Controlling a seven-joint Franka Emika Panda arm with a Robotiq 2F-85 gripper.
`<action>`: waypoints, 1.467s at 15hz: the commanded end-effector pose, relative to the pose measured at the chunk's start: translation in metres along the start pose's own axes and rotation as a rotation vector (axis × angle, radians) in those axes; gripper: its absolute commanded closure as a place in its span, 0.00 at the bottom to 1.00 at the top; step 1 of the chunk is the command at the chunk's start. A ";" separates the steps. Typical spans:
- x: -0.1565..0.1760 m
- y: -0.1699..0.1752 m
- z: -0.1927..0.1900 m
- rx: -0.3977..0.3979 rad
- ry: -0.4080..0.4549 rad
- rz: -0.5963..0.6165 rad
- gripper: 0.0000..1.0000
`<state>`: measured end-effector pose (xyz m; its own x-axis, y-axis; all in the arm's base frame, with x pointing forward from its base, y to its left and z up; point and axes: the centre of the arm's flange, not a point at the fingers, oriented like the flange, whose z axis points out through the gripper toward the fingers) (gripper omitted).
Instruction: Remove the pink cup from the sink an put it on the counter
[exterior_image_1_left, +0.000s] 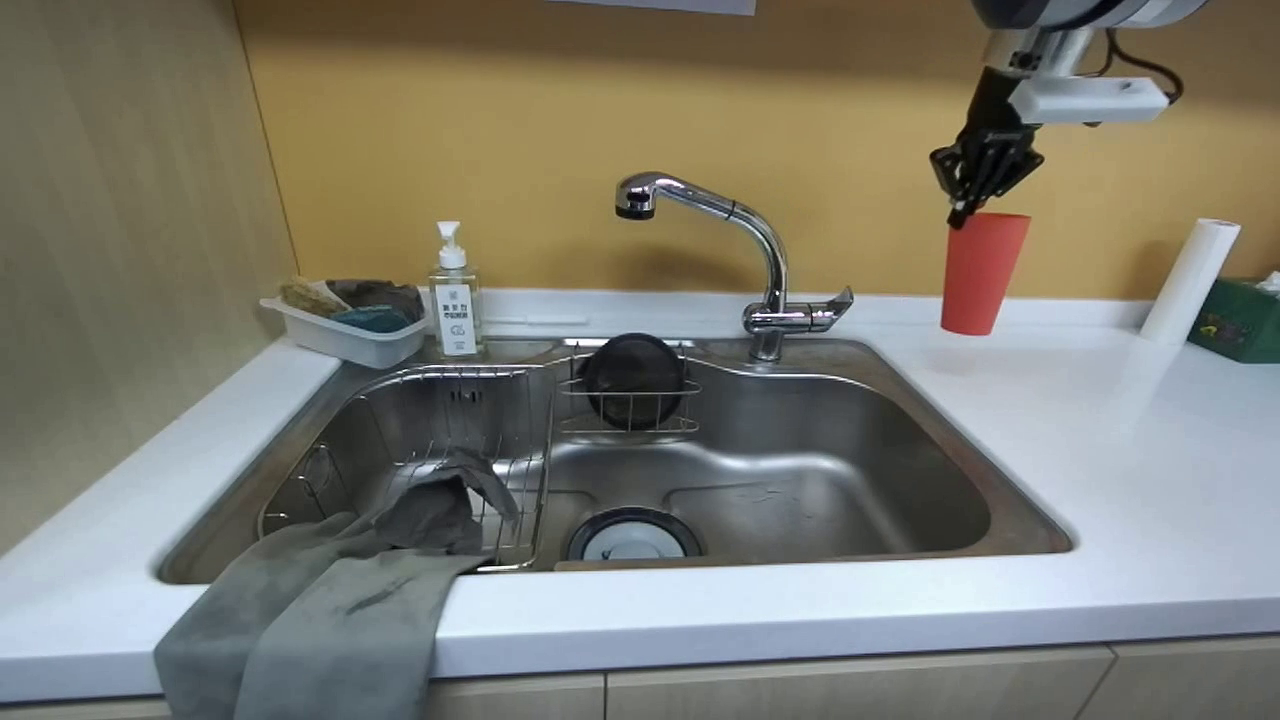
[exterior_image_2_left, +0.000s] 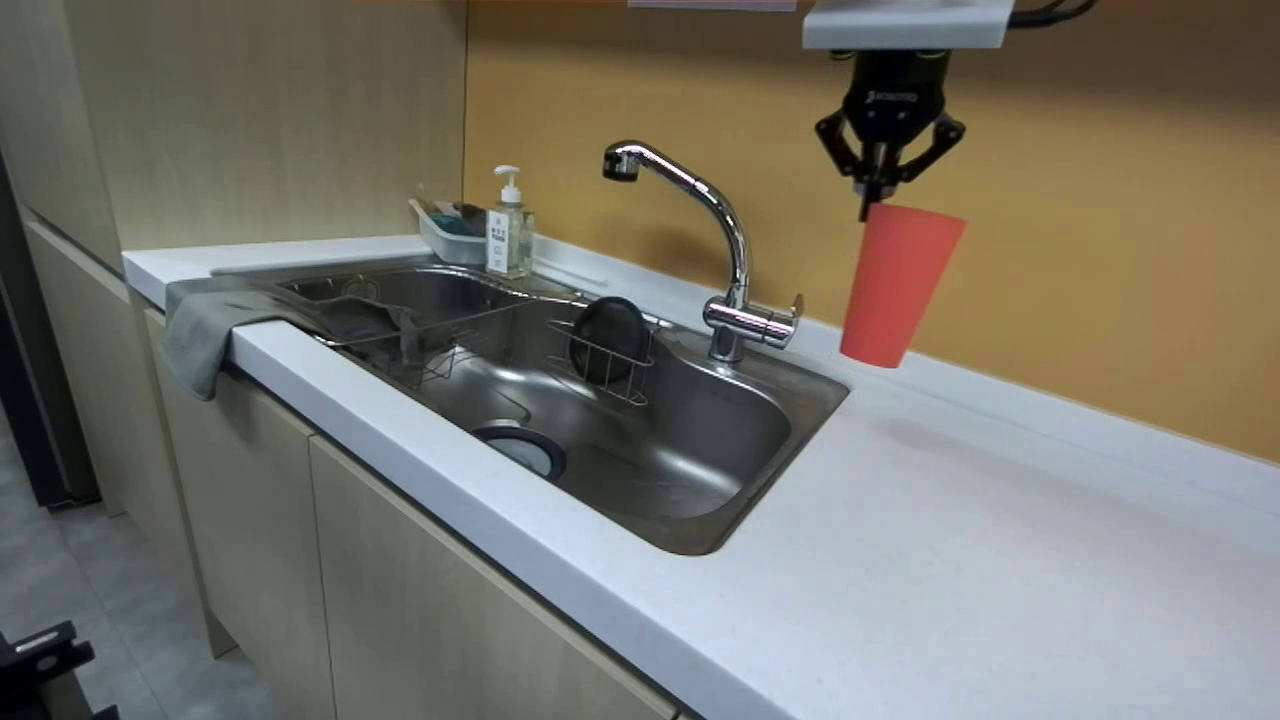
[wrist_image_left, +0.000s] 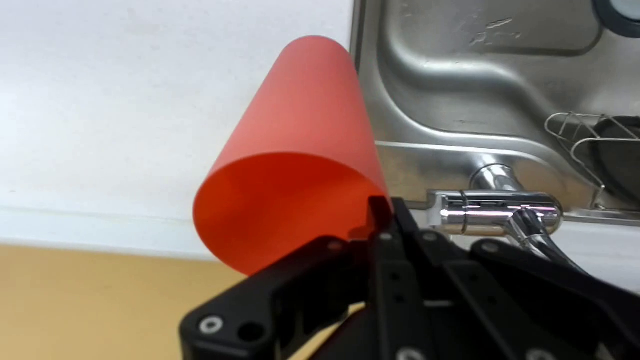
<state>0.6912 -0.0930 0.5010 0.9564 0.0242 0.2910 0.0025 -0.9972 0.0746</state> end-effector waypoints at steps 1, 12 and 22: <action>-0.013 0.035 -0.014 -0.018 -0.018 0.000 0.99; -0.025 0.065 -0.019 -0.016 -0.058 -0.006 0.99; -0.148 0.170 -0.103 0.203 -0.225 -0.071 0.99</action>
<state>0.5691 -0.2485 0.5677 0.9931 0.0708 0.0933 0.0740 -0.9968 -0.0313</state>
